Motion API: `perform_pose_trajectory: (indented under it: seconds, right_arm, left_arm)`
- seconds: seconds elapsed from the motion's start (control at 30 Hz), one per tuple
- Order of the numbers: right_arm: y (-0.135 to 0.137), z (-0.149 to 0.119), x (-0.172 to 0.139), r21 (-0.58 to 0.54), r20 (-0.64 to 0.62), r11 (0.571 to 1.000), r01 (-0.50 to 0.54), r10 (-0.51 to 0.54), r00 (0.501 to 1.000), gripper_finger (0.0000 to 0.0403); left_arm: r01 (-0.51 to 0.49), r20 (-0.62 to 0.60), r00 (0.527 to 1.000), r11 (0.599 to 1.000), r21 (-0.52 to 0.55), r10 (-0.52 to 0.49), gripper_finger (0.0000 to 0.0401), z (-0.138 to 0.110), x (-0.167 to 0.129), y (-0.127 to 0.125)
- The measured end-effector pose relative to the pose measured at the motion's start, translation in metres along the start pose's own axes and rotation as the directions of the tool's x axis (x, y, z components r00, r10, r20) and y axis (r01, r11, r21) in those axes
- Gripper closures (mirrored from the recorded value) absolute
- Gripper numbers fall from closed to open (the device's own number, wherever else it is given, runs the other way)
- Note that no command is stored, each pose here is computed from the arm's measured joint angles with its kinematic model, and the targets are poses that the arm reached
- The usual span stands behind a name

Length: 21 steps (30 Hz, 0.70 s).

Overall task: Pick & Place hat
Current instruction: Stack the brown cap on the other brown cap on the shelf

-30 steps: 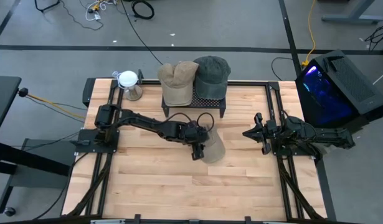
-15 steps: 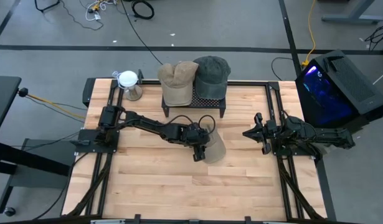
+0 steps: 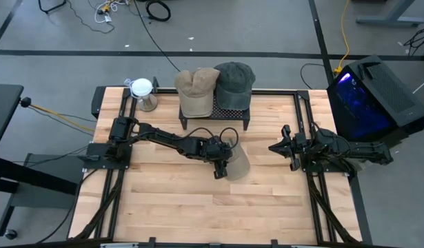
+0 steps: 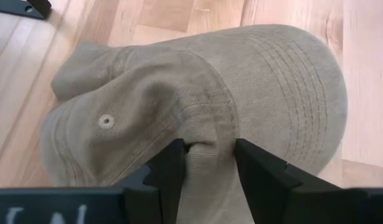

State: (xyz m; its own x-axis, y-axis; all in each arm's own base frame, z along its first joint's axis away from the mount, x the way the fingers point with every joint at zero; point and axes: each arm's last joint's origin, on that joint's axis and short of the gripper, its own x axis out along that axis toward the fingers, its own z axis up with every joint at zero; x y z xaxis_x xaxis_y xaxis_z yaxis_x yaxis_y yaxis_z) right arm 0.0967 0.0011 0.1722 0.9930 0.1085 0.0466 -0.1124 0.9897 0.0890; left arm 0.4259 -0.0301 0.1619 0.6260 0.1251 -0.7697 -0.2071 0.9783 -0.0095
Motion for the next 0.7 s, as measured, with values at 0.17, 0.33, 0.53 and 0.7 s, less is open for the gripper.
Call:
perform_pose_trajectory:
  seconds: [0.17, 0.33, 0.53, 0.7]
  right_arm:
    - [0.0, 0.0, 0.0, 0.0, 0.0, 1.0, 0.001, -0.001, 1.0, 0.0378]
    - [0.0, 0.0, 0.0, 0.0, 0.0, 1.0, 0.0, 0.0, 1.0, 0.0378]
    - [0.0, 0.0, 0.0, 0.0, 0.0, 1.0, 0.0, 0.0, 1.0, 0.0378]
    - [0.0, 0.0, 0.0, 0.0, 0.0, 1.0, 0.0, 0.0, 1.0, 0.0378]
  left_arm:
    - [0.0, 0.0, 1.0, 1.0, 0.0, 0.0, 0.0276, 0.0, 0.0, 0.0]
    - [0.0, 0.0, 1.0, 1.0, 0.0, 0.0, 0.0301, 0.0, 0.0, 0.0]
    - [0.029, -0.007, 1.0, 1.0, -0.001, -0.029, 0.0323, -0.0002, 0.0, -0.0007]
    - [0.04, -0.01, 0.999, 0.999, -0.001, -0.04, 0.0338, -0.0003, 0.0, -0.0012]
